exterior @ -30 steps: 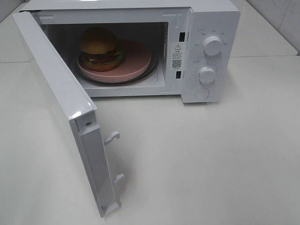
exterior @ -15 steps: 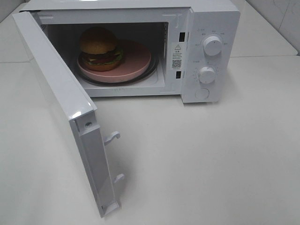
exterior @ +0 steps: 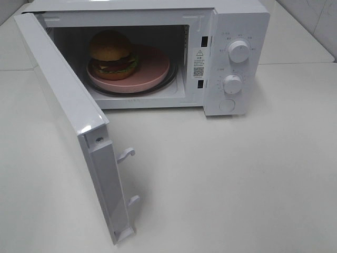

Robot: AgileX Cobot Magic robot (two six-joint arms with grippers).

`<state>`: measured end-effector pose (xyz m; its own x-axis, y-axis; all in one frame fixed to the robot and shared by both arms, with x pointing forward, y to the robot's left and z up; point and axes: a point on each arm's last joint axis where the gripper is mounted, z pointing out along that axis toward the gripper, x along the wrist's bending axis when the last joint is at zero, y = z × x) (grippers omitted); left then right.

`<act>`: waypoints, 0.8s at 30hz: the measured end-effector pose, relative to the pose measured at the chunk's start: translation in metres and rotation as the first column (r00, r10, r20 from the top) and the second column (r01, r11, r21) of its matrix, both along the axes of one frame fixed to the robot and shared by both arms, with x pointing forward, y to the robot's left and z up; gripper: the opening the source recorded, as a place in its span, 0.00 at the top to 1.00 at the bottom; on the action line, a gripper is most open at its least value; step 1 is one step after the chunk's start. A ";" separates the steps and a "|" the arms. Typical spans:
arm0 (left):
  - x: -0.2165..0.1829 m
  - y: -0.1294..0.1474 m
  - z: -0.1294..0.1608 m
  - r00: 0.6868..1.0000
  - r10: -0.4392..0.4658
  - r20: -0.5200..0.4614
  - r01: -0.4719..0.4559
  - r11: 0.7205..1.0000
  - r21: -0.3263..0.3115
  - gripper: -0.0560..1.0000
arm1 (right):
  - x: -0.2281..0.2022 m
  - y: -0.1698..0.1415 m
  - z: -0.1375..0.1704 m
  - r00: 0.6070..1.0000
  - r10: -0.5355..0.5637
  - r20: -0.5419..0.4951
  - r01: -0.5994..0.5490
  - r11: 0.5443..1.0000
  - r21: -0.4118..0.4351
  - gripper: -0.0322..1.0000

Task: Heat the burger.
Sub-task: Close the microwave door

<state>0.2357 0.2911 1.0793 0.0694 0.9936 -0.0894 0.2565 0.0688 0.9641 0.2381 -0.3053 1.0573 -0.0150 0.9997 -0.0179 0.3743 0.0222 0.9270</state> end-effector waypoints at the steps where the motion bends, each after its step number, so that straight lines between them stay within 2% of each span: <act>1: 0.005 0.000 0.002 1.000 0.003 -0.004 -0.003 1.000 -0.002 0.40 | 0.000 0.000 0.000 1.000 0.000 0.000 0.000 1.000 0.000 0.23; 2: 0.005 0.000 0.002 1.000 0.003 -0.004 -0.003 1.000 -0.002 0.40 | 0.000 0.000 0.000 1.000 0.000 0.000 0.000 1.000 0.000 0.23; 3: 0.009 0.001 0.004 1.000 0.005 -0.004 -0.005 1.000 -0.003 0.49 | 0.000 0.000 0.000 1.000 0.000 0.000 0.000 1.000 0.000 0.23; 4: 0.009 0.001 0.004 1.000 0.005 -0.004 -0.005 1.000 -0.003 0.49 | 0.000 0.000 0.000 1.000 0.000 0.000 0.000 1.000 0.000 0.23; 6: 0.022 0.001 0.008 1.000 0.012 -0.011 -0.012 1.000 -0.008 0.63 | 0.000 0.000 0.000 1.000 0.000 0.000 0.000 1.000 0.000 0.23; 7: 0.022 0.001 0.008 1.000 0.012 -0.011 -0.012 1.000 -0.008 0.63 | 0.000 0.000 0.000 1.000 0.000 0.000 0.000 1.000 0.000 0.23; 10: 0.049 0.003 0.014 0.999 0.025 -0.033 -0.026 1.000 -0.015 0.86 | 0.000 0.000 0.000 1.000 0.000 0.000 0.000 1.000 0.000 0.23; 13: 0.054 0.003 0.015 0.999 0.029 -0.029 -0.029 0.999 -0.016 0.89 | 0.000 0.000 0.000 1.000 0.000 0.000 0.000 1.000 0.000 0.23; 14: 0.066 0.005 0.017 0.999 0.039 -0.007 -0.040 0.999 -0.020 0.95 | 0.000 0.000 0.000 1.000 0.000 0.000 0.000 1.000 0.000 0.23; 24: 0.112 0.010 0.007 0.990 0.094 0.101 -0.091 0.995 -0.034 0.95 | 0.000 0.000 0.000 1.000 0.000 0.000 0.000 1.000 0.000 0.23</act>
